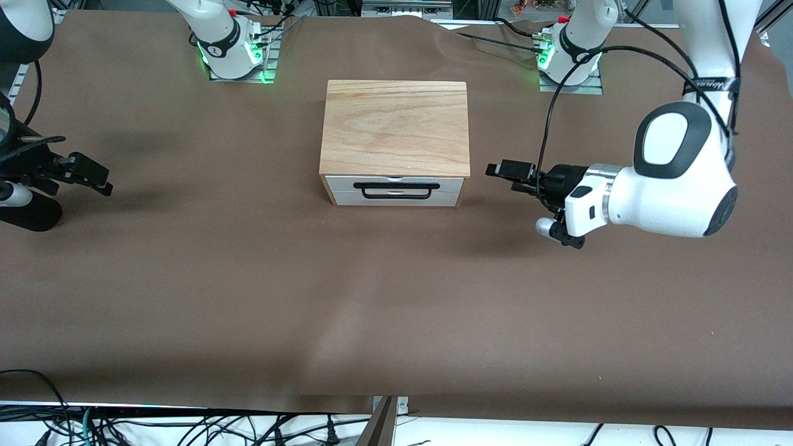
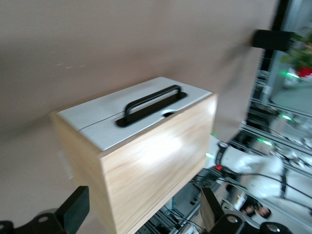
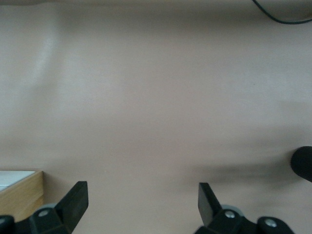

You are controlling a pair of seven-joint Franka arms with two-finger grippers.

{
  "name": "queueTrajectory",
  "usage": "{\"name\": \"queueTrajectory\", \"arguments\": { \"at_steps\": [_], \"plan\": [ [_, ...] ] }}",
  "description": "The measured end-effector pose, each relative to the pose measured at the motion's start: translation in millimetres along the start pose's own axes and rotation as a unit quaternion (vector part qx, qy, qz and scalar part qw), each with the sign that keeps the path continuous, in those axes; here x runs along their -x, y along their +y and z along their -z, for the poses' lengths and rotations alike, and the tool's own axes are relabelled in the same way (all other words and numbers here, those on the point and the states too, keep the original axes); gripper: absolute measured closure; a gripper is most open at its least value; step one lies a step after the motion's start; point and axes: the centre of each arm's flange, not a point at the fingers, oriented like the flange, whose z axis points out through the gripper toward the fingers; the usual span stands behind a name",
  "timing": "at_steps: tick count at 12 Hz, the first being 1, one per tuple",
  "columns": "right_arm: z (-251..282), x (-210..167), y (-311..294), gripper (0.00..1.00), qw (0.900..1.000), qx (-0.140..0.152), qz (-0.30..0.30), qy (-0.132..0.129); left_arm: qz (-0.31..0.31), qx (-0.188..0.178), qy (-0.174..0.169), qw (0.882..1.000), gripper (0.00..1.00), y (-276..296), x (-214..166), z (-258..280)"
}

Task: Pull top drawer with both arms simultaneously
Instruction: 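Move the left gripper toward the drawer handle while the right gripper approaches, then grasp the black handle ends with both grippers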

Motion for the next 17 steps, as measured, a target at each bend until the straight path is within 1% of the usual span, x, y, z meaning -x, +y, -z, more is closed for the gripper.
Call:
{"name": "queueTrajectory", "arguments": {
  "at_steps": [1,3,5,6,7,8,9,10,11,12,13,14,15,16,17],
  "plan": [
    [-6.6,-2.1,-2.7,0.00,1.000,-0.010,-0.001,-0.005,-0.018,0.014,0.000,1.000,0.00,-7.3,-6.1,-5.3],
    [-26.4,-8.1,-10.4,0.00,1.000,-0.016,0.003,-0.021,-0.038,0.044,0.011,0.998,0.00,-15.2,-15.8,-10.5],
    [-49.5,-13.6,-25.7,0.00,0.999,-0.018,0.015,-0.039,-0.058,0.076,0.015,0.995,0.00,-20.5,-22.1,-17.3],
    [-60.8,-15.6,-41.0,0.00,0.998,-0.022,0.025,-0.048,-0.071,0.082,0.013,0.994,0.00,-26.6,-24.9,-22.3],
    [-70.8,-16.5,-59.5,0.00,0.997,-0.032,0.036,-0.056,-0.082,0.085,0.010,0.993,0.00,-35.3,-28.0,-28.8],
    [-80.3,-16.4,-78.6,0.00,0.996,-0.056,0.040,-0.065,-0.086,0.096,0.010,0.992,0.00,-45.5,-31.6,-37.0],
    [-89.7,-16.2,-95.3,0.00,0.992,-0.090,0.039,-0.076,-0.080,0.125,0.017,0.989,0.00,-57.8,-34.7,-49.1],
    [-100.5,-17.2,-105.7,0.00,0.988,-0.125,0.031,-0.088,-0.078,0.159,0.031,0.984,0.00,-71.2,-36.4,-64.5],
    [-113.5,-19.5,-112.2,0.00,0.980,-0.168,0.020,-0.101,-0.080,0.178,0.048,0.980,0.00,-86.2,-37.0,-81.4],
    [-129.5,-22.8,-118.1,0.00,0.969,-0.221,0.012,-0.113,-0.085,0.187,0.062,0.977,0.00,-101.4,-35.5,-98.2],
    [-149.6,-26.7,-122.9,0.00,0.954,-0.271,0.003,-0.126,-0.086,0.194,0.072,0.975,0.00,-113.4,-32.2,-112.6],
    [-172.8,-31.0,-125.5,0.00,0.939,-0.315,-0.008,-0.138,-0.080,0.211,0.083,0.971,0.00,-121.1,-29.0,-124.6],
    [-195.7,-34.9,-126.3,0.00,0.929,-0.341,-0.016,-0.145,-0.072,0.232,0.092,0.966,0.02,-124.1,-26.0,-136.3],
    [-214.9,-37.9,-127.6,0.00,0.924,-0.354,-0.022,-0.146,-0.063,0.247,0.097,0.962,0.05,-122.9,-23.8,-149.9],
    [-228.2,-40.0,-131.7,0.00,0.920,-0.365,-0.022,-0.144,-0.059,0.248,0.094,0.962,0.15,-119.9,-22.5,-164.0]
  ]
}}
